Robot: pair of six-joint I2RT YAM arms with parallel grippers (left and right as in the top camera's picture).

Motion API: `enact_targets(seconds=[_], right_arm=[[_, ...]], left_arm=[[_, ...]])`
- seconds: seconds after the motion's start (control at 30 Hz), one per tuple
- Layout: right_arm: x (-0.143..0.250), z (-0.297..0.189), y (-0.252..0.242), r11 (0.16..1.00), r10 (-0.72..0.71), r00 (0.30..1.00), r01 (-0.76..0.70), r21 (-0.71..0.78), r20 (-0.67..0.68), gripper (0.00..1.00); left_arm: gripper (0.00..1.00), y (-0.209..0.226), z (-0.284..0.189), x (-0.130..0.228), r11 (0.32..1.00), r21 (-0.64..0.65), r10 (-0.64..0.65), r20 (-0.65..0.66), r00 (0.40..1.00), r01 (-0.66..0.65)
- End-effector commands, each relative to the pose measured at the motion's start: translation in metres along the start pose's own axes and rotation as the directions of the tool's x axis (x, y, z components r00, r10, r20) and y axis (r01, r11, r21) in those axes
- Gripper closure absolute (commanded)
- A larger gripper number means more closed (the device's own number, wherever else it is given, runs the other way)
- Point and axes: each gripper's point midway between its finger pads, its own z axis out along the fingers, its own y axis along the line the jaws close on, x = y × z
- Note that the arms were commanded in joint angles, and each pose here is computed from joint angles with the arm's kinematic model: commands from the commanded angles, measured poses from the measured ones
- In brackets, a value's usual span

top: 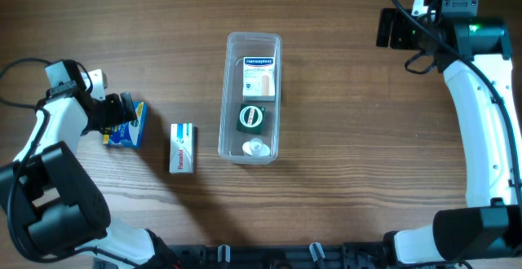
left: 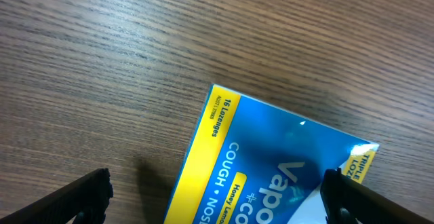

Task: Pack container
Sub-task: 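Grasp the VapoDrops box with the left gripper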

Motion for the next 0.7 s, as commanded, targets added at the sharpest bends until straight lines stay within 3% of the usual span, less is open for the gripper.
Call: enact_targets(seconds=[0.0,0.17,0.47,0.67], right_arm=[[-0.006,-0.007,-0.002,1.0,0.022,0.999,-0.022,0.005,0.025,0.0],[-0.006,-0.006,-0.002,1.0,0.022,0.999,-0.022,0.005,0.024,0.0],[-0.006,-0.007,-0.002,1.0,0.022,0.999,-0.022,0.005,0.025,0.0],[-0.006,-0.007,-0.002,1.0,0.022,0.999,-0.022,0.005,0.025,0.0]], left_arm=[[0.0,-0.002,-0.03,-0.025,1.0,0.001,0.03,0.107,0.994,-0.03],[0.0,-0.004,-0.045,-0.025,0.999,-0.001,0.04,0.124,0.991,-0.04],[0.0,-0.034,-0.044,-0.005,0.95,0.157,0.256,0.095,0.962,-0.268],[0.0,-0.037,-0.045,0.001,0.917,0.171,0.349,0.093,0.933,-0.36]])
